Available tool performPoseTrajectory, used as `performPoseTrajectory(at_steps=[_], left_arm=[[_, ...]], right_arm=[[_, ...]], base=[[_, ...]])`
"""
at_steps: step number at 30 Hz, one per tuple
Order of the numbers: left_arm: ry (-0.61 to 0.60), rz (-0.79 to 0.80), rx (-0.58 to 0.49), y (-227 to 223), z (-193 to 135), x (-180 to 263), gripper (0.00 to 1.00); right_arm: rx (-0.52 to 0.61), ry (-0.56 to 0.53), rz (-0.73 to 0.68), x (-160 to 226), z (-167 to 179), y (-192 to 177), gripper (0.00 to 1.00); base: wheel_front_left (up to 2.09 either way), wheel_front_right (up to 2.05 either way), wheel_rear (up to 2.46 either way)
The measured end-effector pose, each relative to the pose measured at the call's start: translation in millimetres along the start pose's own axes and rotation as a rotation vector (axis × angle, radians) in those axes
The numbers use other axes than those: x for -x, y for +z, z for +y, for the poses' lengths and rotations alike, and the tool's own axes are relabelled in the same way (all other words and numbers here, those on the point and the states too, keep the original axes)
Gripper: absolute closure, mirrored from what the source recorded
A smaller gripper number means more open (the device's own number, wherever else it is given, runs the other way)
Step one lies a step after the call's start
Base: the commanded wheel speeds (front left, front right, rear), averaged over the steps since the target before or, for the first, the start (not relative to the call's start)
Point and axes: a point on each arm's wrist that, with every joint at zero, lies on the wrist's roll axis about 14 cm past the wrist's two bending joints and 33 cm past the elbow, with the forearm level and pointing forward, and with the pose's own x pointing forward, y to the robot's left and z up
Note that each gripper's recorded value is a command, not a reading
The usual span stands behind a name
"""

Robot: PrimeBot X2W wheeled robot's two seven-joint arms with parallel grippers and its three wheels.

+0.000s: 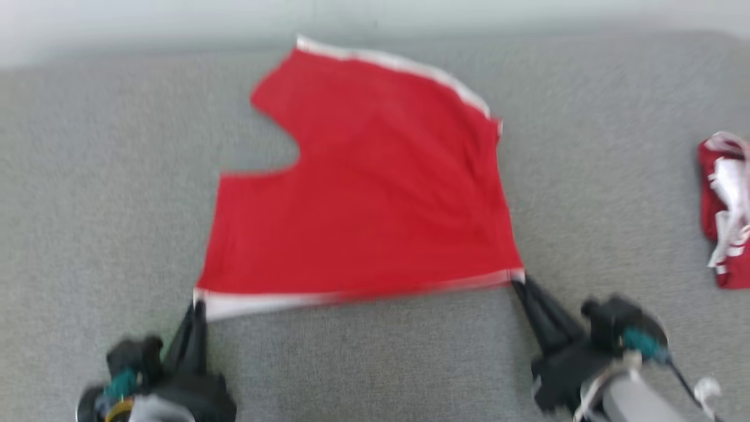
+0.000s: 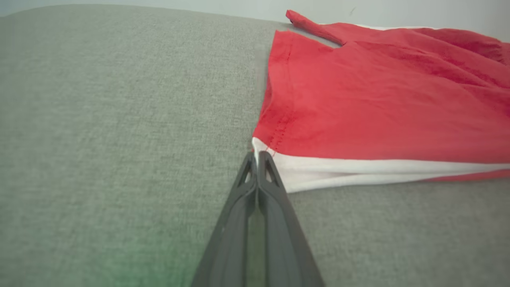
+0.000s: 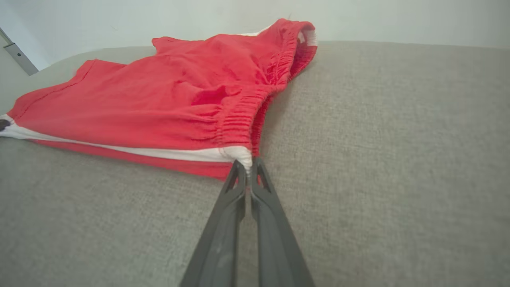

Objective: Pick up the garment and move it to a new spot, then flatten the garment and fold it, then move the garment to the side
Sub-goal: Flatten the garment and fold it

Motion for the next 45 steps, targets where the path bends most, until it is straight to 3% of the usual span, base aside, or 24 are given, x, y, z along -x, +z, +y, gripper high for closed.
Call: performPoseTrajectory(at_steps=[6, 10, 26, 30, 35, 45], left_arm=[[0.046, 0.024, 0.051, -16.2, 4.0, 45.3, 1.00], [0.077, 0.019, 0.064, -20.7, 11.2, 73.3, 1.00], [0.125, 0.005, 0.161, -43.0, 14.7, 145.2, 1.00], [0.101, -0.039, 0.173, -28.5, 8.9, 139.3, 1.00], [0.007, -0.193, 0.118, 36.1, -8.5, 102.1, 1.00], [-0.189, -0.277, -0.037, 104.7, -60.7, 19.5, 1.00]], right_arm=[[-0.050, -0.041, 0.036, 51.0, 10.6, -20.0, 1.00], [-0.050, -0.009, 0.068, 78.6, 32.5, -34.7, 1.00], [-0.061, 0.041, 0.124, 144.9, 70.1, -69.3, 1.00], [-0.098, 0.028, 0.095, 144.5, 70.6, -62.5, 1.00], [-0.140, 0.015, -0.010, 126.0, 67.3, -28.9, 1.00], [-0.269, -0.110, -0.205, 79.0, 23.5, 35.9, 1.00]], base=[[0.00, 0.00, 0.00], [0.00, 0.00, 0.00], [0.00, 0.00, 0.00], [0.00, 0.00, 0.00], [0.00, 0.00, 0.00], [0.00, 0.00, 0.00]])
